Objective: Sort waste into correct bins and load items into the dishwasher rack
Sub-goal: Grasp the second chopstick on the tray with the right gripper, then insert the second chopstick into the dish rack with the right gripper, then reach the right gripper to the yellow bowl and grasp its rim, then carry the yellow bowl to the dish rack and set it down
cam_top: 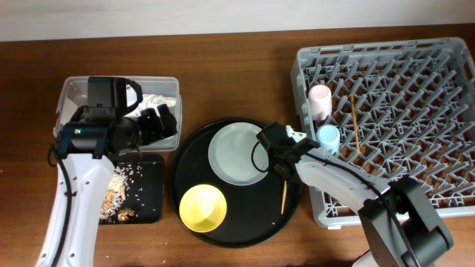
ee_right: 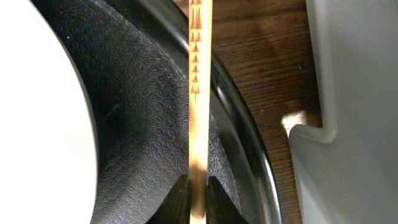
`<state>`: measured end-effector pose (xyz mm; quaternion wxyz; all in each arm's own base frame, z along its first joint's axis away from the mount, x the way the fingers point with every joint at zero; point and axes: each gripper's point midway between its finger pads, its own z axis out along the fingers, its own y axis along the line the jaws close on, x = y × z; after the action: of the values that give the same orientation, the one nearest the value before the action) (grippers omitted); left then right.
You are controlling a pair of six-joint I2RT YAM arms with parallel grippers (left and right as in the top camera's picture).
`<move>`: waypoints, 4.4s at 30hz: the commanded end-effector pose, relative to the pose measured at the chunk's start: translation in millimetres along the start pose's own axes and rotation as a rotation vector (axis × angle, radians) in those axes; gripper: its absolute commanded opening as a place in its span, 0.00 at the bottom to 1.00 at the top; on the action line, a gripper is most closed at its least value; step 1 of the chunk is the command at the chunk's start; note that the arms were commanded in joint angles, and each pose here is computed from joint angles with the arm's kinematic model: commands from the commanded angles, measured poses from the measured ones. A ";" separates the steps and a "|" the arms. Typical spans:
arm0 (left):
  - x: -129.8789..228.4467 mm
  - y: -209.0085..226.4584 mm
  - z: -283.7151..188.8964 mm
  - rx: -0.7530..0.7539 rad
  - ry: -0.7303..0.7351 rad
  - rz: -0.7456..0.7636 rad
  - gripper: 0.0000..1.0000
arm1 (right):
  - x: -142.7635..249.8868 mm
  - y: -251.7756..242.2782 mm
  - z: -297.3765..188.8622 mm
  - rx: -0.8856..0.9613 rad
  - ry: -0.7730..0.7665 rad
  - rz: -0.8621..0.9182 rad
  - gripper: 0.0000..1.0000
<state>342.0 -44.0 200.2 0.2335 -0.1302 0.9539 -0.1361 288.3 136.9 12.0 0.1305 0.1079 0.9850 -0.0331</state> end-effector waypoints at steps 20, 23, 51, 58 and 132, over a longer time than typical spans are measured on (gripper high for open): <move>-1.3 2.0 -1.0 -0.008 -0.005 0.012 0.99 | -100.2 -50.0 -179.9 0.058 -0.205 -0.309 0.04; -1.3 2.0 -1.0 -0.008 -0.005 0.012 0.99 | -121.3 -92.2 -186.5 0.153 -0.214 -0.319 0.04; -1.3 1.9 -1.0 -0.007 -0.005 0.012 0.99 | -166.7 -143.5 -77.8 -0.094 -0.027 -0.349 0.55; -1.3 1.9 -1.0 -0.007 -0.005 0.012 0.99 | -127.2 -39.0 -127.2 -0.773 0.102 -0.205 0.58; -9.8 123.2 -51.0 -0.767 -0.113 0.042 0.99 | -59.0 100.2 -262.6 -0.767 -0.404 -0.688 0.04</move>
<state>303.2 82.9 207.3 0.2236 -0.1997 0.9228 0.2419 273.2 287.9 247.7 0.2996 -0.3083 0.8732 0.2295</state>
